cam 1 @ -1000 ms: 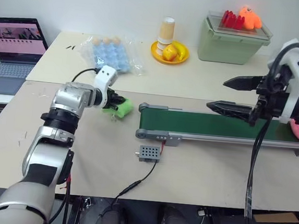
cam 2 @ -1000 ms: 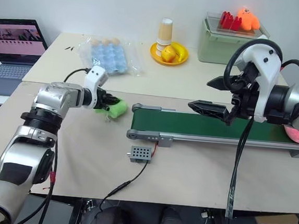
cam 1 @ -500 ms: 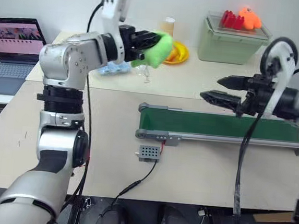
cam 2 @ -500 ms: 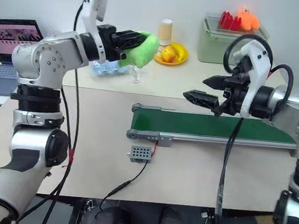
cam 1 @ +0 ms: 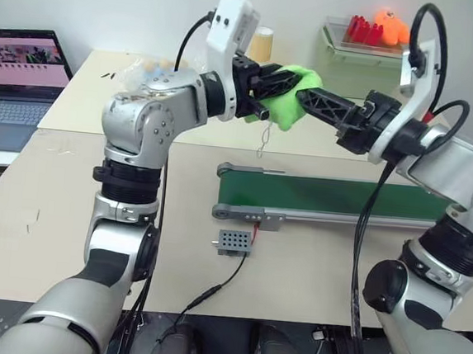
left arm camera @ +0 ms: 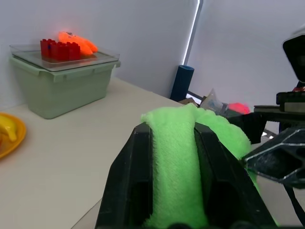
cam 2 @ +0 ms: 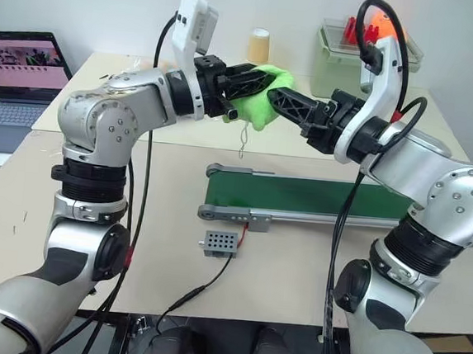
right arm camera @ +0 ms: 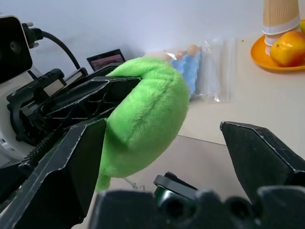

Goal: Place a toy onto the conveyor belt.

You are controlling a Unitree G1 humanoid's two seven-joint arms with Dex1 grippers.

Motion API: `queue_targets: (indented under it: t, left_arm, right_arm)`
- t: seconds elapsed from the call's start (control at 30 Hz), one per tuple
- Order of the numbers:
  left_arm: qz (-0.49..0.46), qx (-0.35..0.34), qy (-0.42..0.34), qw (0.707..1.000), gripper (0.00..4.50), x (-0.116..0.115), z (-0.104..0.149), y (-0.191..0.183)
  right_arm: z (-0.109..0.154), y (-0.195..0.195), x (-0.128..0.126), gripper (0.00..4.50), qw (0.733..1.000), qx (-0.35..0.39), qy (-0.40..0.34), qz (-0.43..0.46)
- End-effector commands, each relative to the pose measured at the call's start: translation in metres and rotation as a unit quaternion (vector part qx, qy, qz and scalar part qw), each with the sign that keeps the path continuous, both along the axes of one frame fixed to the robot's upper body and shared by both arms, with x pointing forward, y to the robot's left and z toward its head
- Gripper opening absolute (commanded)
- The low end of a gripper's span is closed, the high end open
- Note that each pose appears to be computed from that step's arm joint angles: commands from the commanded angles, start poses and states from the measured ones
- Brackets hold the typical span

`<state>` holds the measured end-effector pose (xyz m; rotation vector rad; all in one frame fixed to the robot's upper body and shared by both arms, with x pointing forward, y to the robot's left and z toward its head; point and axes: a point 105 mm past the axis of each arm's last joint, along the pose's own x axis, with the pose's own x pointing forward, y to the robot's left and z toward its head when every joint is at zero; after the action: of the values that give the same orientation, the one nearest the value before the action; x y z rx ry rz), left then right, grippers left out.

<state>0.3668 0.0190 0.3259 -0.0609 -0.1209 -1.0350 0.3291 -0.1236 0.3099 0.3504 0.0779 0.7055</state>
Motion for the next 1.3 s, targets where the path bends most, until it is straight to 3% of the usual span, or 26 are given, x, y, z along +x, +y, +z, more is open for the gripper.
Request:
queue_targets:
  t: [0.03,0.13,0.23,0.6,0.93,1.1,1.3]
  left_arm:
    - [-0.003,-0.016,-0.030,0.999,1.09,-0.004,0.014,-0.002]
    - [-0.005,-0.018,-0.024,1.000,1.09,-0.004,0.010,-0.005]
    - [-0.004,-0.017,-0.019,1.000,1.07,-0.003,0.008,-0.005]
    - [0.006,-0.029,0.000,1.000,1.07,0.000,0.005,-0.001]
    - [0.001,-0.042,0.019,0.999,1.07,-0.002,0.009,-0.004]
    - [-0.019,-0.068,0.027,0.997,2.46,-0.008,0.023,-0.003]
    - [-0.028,-0.081,0.028,0.996,2.46,-0.014,0.041,0.009]
  right_arm:
    - [0.011,-0.003,-0.006,4.50,1.000,0.013,-0.024,-0.009]
    - [0.011,-0.003,-0.005,4.50,0.999,0.023,-0.020,-0.014]
    - [0.011,-0.002,-0.005,3.79,0.999,0.027,-0.019,-0.016]
    - [0.014,-0.002,-0.006,0.03,0.999,0.027,-0.022,-0.020]
    - [0.014,-0.001,-0.005,0.03,0.999,0.024,-0.022,-0.023]
    - [0.014,0.001,-0.005,0.00,0.999,0.017,-0.022,-0.021]
    - [0.010,-0.002,-0.005,0.00,0.999,-0.021,-0.029,-0.025]
